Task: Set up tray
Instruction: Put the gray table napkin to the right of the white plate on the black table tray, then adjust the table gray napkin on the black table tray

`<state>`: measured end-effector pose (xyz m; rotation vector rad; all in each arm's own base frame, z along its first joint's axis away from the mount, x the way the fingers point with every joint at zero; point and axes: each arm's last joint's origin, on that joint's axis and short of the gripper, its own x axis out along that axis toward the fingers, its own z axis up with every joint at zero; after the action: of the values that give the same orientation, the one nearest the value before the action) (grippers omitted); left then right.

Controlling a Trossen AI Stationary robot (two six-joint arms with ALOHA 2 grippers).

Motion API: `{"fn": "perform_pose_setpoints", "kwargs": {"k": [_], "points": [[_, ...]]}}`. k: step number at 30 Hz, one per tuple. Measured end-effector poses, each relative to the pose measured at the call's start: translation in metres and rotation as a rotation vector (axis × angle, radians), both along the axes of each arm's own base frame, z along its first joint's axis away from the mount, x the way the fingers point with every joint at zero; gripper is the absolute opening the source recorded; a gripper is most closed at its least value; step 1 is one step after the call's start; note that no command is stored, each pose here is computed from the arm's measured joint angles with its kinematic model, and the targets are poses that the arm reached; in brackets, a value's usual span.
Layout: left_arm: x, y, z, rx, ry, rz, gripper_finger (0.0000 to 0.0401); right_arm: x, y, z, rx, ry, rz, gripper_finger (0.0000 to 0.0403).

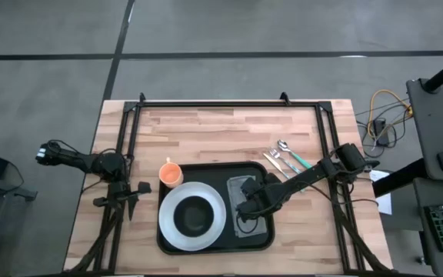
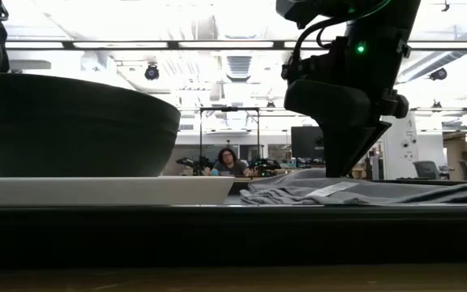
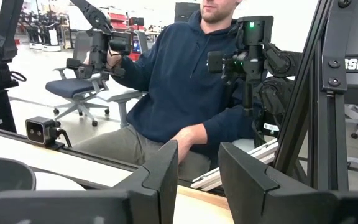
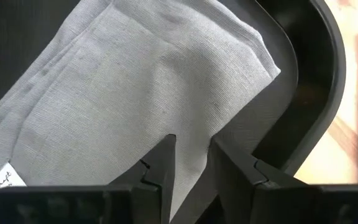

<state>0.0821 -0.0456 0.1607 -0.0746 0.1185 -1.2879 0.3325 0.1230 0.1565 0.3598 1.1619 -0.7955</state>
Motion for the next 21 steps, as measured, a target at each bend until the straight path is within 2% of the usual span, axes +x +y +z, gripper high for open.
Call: {"fn": "perform_pose_setpoints", "kwargs": {"k": [6,13,21], "points": [[0.0,0.0,0.0,0.0,0.0,0.0,0.0098,0.002,0.001,0.005,0.001,0.002,0.034,0.0087],[0.0,0.0,0.0,0.0,0.0,0.0,0.0098,0.015,0.013,0.029,0.018,-0.041,0.166,0.0074],[0.0,0.0,0.0,0.0,-0.001,0.0,0.0098,0.008,0.053,0.042,0.161,-0.058,0.294,0.0069]]}}
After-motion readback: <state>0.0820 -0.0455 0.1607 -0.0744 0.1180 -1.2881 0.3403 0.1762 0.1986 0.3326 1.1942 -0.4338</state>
